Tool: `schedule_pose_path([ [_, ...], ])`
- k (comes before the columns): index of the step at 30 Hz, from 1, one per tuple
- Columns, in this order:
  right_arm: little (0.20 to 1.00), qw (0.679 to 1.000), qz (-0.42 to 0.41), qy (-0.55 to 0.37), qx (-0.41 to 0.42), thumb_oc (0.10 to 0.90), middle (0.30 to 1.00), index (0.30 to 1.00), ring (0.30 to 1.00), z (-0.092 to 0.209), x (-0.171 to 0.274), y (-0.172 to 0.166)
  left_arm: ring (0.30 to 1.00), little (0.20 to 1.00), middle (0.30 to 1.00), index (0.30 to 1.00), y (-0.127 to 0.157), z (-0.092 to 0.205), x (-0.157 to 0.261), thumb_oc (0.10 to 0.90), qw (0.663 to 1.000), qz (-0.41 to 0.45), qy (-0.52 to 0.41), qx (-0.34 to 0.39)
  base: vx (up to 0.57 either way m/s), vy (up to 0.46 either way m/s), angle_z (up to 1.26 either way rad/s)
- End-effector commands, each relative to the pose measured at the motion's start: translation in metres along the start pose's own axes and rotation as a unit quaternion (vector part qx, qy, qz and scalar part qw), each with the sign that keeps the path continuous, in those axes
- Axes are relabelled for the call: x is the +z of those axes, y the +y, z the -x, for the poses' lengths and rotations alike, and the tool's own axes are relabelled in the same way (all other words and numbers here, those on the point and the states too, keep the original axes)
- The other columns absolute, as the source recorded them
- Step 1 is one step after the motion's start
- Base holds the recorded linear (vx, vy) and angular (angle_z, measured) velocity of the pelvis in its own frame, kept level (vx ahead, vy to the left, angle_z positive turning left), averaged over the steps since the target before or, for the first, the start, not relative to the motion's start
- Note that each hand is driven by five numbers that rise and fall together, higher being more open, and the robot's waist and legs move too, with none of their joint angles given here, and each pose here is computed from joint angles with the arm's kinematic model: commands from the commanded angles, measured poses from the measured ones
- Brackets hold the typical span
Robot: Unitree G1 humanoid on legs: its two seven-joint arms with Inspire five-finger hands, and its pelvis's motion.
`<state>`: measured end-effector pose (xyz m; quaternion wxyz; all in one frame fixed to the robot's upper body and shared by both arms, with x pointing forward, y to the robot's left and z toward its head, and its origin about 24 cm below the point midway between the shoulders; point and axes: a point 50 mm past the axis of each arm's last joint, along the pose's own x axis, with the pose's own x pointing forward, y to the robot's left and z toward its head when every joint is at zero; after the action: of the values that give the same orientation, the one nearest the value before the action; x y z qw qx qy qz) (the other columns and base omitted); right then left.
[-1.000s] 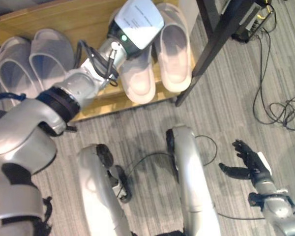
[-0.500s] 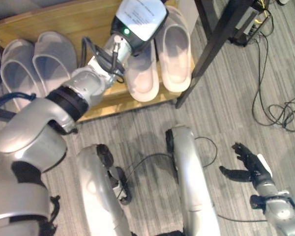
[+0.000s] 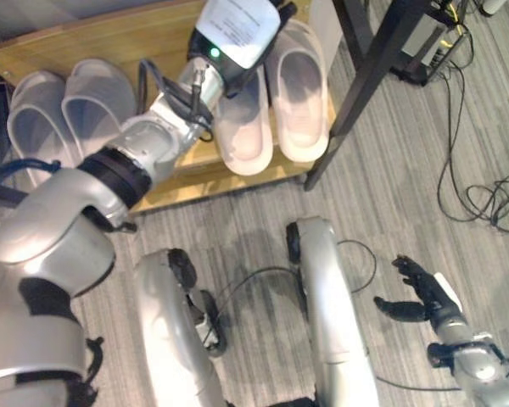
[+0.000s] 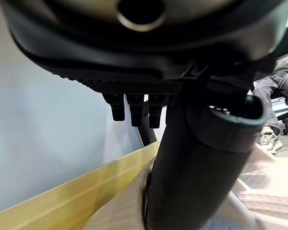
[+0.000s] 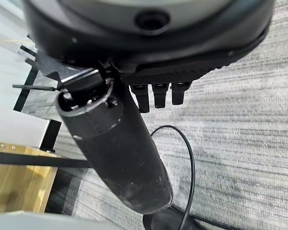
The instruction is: Arrange the slippers neatly on the shoe rack.
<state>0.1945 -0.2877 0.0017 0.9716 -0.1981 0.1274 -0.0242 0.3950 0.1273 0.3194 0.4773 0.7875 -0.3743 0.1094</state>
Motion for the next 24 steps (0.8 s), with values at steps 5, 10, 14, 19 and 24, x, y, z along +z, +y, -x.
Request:
schedule_pose_path([
  [5,0.900,0.999,0.029,-0.020,-0.011,0.800,0.900,0.900,0.900,-0.021,0.003,0.017,0.900,0.900,0.900,0.900,0.076,-0.030,-0.038,0.800,0.989,0.013,0.079,0.122,-0.01,-0.022,0.02],
  [10,0.900,1.000,0.024,-0.001,0.002,0.800,0.900,0.900,0.900,-0.021,-0.006,0.031,0.900,0.900,0.900,0.900,0.068,-0.031,-0.040,0.800,0.984,0.080,0.111,0.116,-0.01,0.002,0.03],
  [14,0.900,0.999,0.033,0.008,0.012,0.800,0.900,0.900,0.900,-0.020,-0.011,0.037,0.900,0.900,0.900,0.900,0.071,-0.032,-0.040,0.800,0.982,0.096,0.107,0.120,0.00,-0.004,0.04],
  [19,0.900,0.999,0.032,0.015,0.020,0.800,0.900,0.900,0.900,-0.019,-0.014,0.042,0.900,0.900,0.900,0.900,0.076,-0.033,-0.040,0.800,0.982,0.106,0.099,0.122,0.00,-0.003,0.02],
  [24,0.900,0.999,0.045,0.012,0.015,0.800,0.900,0.900,0.900,-0.019,-0.013,0.042,0.900,0.900,0.900,0.900,0.074,-0.027,-0.039,0.800,0.972,0.174,0.096,0.128,0.00,0.000,0.00],
])
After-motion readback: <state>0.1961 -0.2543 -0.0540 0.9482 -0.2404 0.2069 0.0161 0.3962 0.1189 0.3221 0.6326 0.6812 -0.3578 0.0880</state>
